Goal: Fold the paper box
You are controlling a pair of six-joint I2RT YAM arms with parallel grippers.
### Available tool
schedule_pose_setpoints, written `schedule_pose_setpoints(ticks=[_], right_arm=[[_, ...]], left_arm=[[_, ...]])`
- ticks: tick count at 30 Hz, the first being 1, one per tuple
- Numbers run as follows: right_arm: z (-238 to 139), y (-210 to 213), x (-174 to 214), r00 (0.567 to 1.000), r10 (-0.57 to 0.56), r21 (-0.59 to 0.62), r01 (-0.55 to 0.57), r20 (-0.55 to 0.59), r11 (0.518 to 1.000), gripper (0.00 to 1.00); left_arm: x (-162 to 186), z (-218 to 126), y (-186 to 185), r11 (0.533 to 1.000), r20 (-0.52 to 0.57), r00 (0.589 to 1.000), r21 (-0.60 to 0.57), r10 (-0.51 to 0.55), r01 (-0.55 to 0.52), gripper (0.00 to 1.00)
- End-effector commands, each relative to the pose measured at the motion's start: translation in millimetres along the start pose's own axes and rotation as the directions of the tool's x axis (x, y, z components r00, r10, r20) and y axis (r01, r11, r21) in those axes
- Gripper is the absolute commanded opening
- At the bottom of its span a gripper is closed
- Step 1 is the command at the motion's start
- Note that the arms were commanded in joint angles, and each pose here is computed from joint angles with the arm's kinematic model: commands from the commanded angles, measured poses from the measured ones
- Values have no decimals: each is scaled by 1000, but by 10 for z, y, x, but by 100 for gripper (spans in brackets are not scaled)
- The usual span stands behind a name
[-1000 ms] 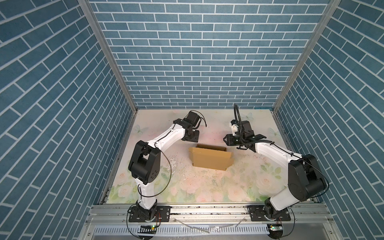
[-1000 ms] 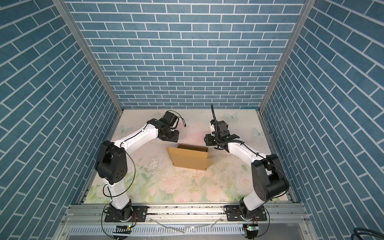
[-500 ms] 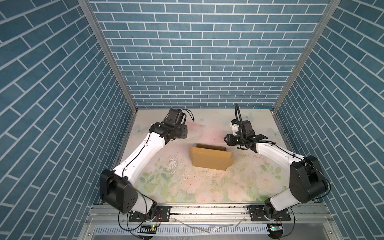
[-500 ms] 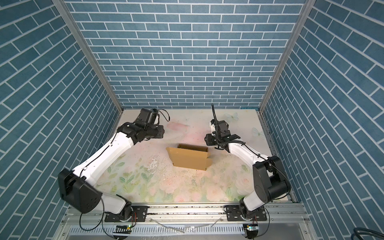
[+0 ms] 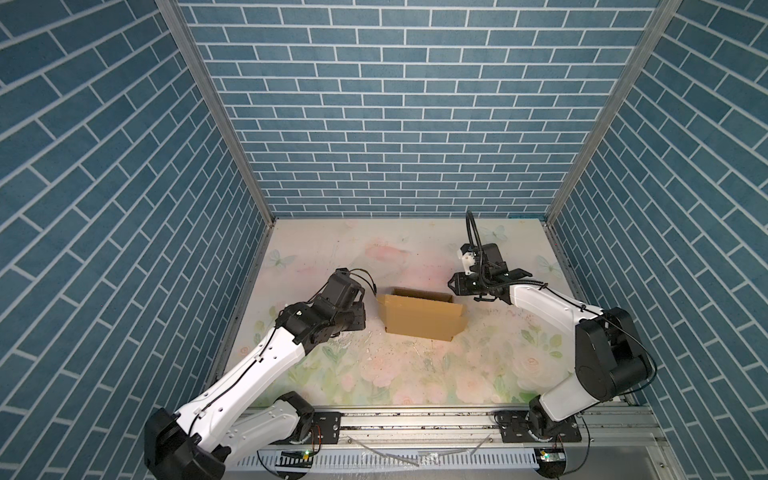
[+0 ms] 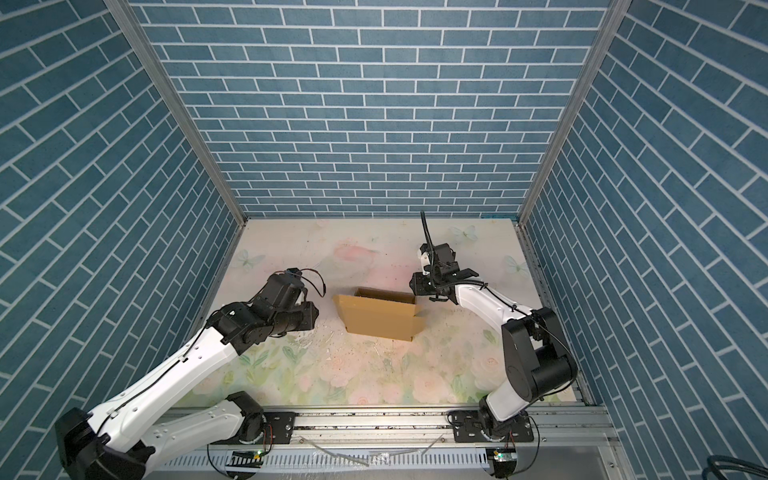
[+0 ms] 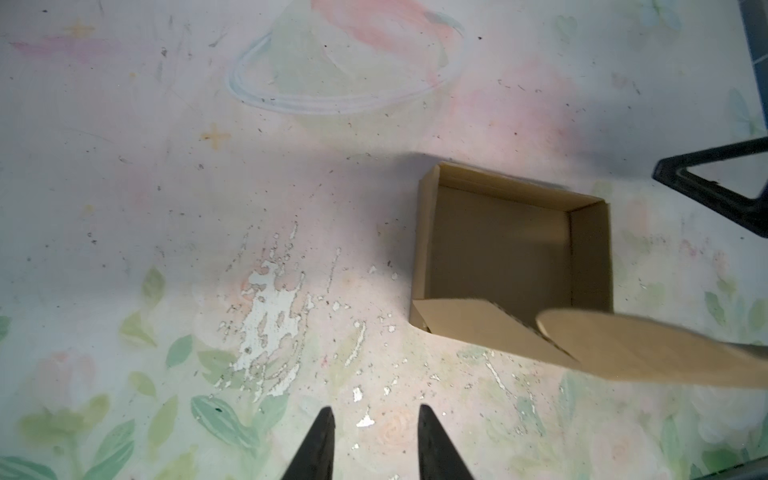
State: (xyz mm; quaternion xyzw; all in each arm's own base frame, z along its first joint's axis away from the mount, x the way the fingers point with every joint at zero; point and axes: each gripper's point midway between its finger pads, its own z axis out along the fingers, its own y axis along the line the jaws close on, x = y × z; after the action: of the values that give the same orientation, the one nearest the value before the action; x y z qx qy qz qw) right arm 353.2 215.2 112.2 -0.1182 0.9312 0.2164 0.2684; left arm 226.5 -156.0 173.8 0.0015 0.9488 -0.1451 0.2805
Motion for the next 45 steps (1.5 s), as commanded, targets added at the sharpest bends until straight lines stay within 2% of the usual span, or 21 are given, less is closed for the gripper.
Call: schedule_pose_setpoints(ticks=[1, 11, 17, 28, 35, 45], right_arm=[[-33, 74, 23, 999, -32, -43, 30, -26, 999, 37], [-198, 241, 302, 997, -45, -134, 36, -64, 990, 32], [-294, 442, 534, 992, -89, -203, 69, -92, 977, 29], [-385, 849, 832, 977, -180, -301, 139, -113, 943, 26], [-408, 991, 863, 977, -190, -348, 145, -99, 926, 25], [-333, 1237, 807, 980, -189, -433, 144, -62, 890, 25]], left_arm=[[192, 12, -72, 999, -8, 999, -13, -38, 37, 35], [434, 264, -442, 998, -12, 999, 62, -31, 32, 32], [389, 467, -607, 996, -4, 1000, 83, -20, 20, 31], [134, 685, -717, 998, 36, 999, 54, 26, -28, 31], [-92, 813, -665, 999, 59, 998, 50, 4, -7, 31], [-466, 976, -933, 992, 70, 997, 120, 24, -32, 31]])
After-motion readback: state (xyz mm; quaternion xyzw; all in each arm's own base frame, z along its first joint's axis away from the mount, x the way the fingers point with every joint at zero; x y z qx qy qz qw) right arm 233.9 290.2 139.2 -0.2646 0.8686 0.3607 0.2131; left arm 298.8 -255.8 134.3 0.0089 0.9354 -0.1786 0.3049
